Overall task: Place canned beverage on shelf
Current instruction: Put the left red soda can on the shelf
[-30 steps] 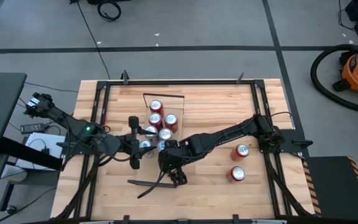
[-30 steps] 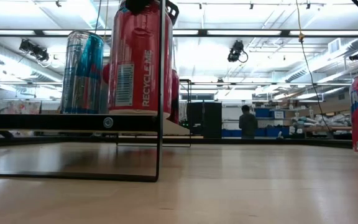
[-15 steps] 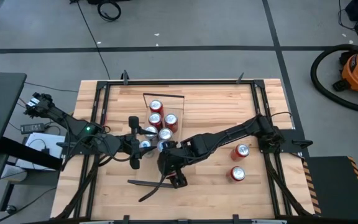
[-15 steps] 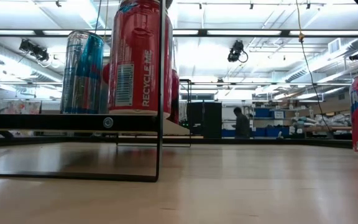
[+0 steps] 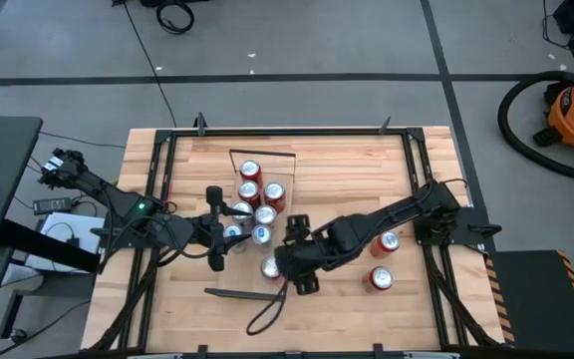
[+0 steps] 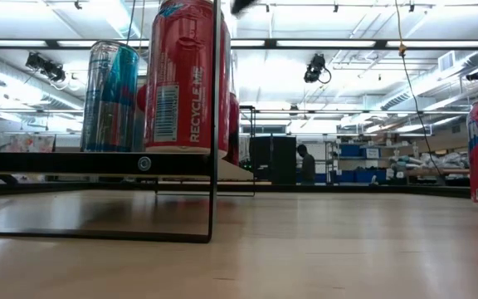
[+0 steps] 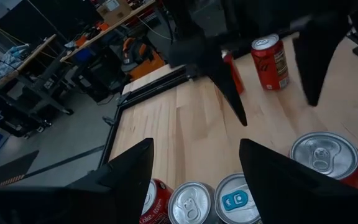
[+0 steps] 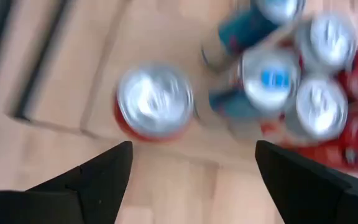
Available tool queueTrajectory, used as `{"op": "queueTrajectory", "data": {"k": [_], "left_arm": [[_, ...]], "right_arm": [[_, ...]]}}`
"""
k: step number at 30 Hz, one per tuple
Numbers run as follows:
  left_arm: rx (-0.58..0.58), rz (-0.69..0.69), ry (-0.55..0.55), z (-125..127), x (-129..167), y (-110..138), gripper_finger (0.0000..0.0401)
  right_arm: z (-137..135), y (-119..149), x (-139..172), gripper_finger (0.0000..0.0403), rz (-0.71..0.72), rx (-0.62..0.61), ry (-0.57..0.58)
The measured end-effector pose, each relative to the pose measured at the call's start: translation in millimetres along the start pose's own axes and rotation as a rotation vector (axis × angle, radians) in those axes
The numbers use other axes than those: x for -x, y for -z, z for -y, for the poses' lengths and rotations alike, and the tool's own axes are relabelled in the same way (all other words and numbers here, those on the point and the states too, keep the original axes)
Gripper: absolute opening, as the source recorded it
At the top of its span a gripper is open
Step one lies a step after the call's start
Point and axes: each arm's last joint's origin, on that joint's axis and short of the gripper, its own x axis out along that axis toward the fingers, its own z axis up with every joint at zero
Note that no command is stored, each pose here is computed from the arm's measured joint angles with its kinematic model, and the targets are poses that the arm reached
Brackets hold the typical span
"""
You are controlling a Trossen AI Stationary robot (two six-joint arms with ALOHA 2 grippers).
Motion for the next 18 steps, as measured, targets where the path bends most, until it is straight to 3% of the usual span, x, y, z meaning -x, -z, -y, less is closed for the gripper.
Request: {"op": "queueTrajectory", "data": {"k": [8,18], "left_arm": [[0.063,-0.003,0.000,-0.2,-0.2,0.4,0.0249],[0.047,-0.019,0.003,0.2,-0.1,2.2,0.0249]], "right_arm": [[-11.5,28.0,-35.8,0.0350,-0.094,0.000,0.008],[-6.4,42.9,-75.6,0.0350,-0.075,-0.066,-0.047]]}}
